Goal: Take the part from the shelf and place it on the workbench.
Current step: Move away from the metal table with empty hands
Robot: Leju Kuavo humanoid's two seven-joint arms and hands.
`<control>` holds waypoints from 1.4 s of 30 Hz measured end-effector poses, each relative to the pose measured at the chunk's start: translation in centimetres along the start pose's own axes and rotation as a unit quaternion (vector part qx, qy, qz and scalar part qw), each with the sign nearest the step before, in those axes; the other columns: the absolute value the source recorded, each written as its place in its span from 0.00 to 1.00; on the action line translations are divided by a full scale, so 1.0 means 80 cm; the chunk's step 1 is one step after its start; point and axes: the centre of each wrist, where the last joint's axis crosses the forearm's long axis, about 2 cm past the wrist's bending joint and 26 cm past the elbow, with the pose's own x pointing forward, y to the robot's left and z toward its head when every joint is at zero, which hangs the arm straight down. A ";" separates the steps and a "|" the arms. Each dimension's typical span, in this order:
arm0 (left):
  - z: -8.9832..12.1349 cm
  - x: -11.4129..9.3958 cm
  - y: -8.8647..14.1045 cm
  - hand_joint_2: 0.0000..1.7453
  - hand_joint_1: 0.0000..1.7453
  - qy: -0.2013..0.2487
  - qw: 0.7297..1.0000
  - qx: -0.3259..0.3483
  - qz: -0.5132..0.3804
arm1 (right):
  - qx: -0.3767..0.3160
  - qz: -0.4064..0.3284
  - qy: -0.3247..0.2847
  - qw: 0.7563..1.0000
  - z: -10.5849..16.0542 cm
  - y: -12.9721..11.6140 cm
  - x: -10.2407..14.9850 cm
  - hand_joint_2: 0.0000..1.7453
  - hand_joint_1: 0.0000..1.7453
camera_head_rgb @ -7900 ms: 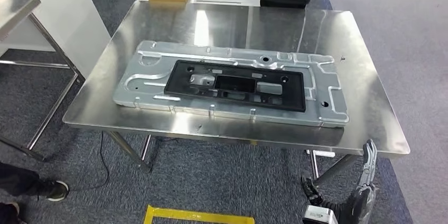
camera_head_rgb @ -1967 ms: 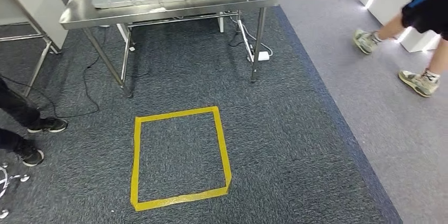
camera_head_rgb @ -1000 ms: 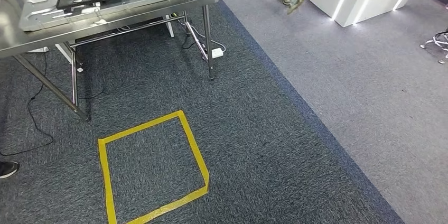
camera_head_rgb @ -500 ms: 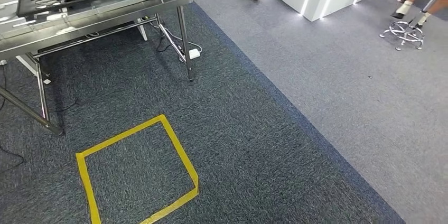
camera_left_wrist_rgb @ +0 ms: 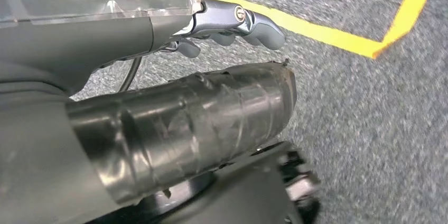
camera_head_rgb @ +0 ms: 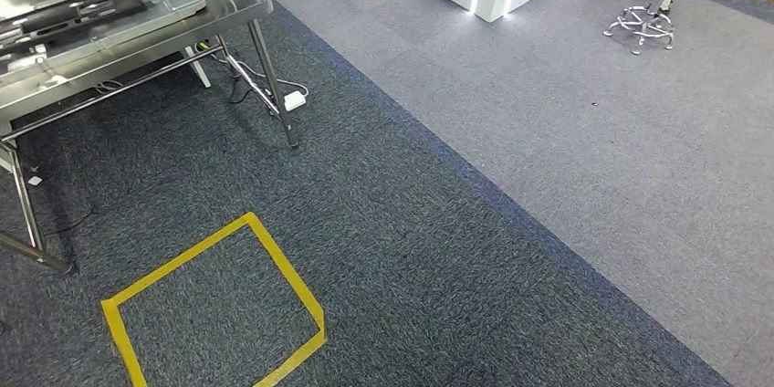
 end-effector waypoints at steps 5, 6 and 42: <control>0.002 -0.003 0.000 0.00 0.00 0.003 1.000 0.001 0.003 | 0.000 0.001 0.003 1.000 0.000 0.000 0.000 0.00 0.00; 0.002 -0.004 0.000 0.00 0.00 0.003 1.000 0.001 0.003 | 0.001 0.001 0.004 1.000 0.000 0.001 0.001 0.00 0.00; 0.000 -0.003 0.002 0.00 0.00 0.006 1.000 0.006 0.009 | 0.005 0.017 0.010 1.000 0.000 0.002 0.003 0.00 0.00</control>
